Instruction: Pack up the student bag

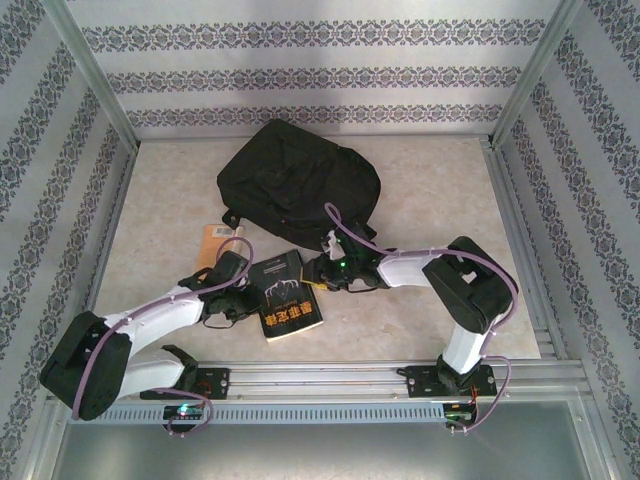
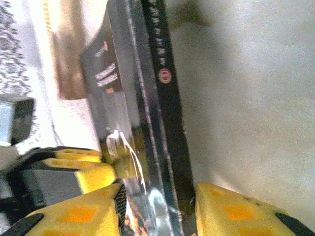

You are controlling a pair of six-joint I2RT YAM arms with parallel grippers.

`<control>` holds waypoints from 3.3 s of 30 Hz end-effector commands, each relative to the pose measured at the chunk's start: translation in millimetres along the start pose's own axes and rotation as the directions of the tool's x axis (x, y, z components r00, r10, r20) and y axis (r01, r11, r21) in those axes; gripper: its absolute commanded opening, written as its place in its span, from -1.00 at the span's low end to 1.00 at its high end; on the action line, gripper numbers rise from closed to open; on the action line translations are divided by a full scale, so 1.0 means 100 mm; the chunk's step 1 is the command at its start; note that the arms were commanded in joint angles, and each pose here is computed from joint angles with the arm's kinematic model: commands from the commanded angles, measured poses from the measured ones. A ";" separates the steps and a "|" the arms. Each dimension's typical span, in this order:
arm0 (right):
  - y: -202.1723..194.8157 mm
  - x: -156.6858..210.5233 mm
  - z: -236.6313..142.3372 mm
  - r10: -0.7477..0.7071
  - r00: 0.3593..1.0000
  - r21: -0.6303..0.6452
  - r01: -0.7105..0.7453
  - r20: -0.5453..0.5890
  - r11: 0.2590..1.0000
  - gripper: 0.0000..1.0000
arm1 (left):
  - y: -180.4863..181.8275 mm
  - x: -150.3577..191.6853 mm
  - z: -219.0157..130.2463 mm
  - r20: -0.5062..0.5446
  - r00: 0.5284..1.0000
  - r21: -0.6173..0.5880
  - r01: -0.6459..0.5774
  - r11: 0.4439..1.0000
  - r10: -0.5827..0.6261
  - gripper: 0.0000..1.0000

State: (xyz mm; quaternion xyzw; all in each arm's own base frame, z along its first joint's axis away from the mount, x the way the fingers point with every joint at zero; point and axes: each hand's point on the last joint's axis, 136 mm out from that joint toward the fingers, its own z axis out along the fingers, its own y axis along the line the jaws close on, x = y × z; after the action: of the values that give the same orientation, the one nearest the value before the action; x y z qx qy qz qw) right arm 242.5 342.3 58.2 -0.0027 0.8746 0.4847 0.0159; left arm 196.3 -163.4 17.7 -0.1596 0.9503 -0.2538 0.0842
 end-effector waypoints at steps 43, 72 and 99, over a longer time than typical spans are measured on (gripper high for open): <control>2.02 0.63 -1.65 -0.598 0.788 -0.430 0.594 0.145 0.679 -1.00 | -1.73 -0.12 -1.79 0.394 0.798 0.444 -0.600 0.665 0.456 0.66; 2.01 0.10 -2.15 -0.415 0.749 -0.260 0.598 0.516 0.758 -0.03 | -2.47 -0.15 -2.70 0.525 0.817 0.796 -0.571 0.201 0.241 -1.00; 2.27 0.02 -2.13 0.025 0.646 -0.502 0.568 0.763 0.652 0.06 | -2.41 -1.01 -2.66 0.538 0.819 0.818 -0.449 0.358 -0.202 -1.00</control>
State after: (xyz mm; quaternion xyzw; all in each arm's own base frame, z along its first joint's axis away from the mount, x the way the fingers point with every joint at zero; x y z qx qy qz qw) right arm 234.1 288.6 325.9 0.0353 0.5870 0.7019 0.4019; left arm 294.2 -213.5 346.4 -0.0861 0.6229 -0.6595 0.4119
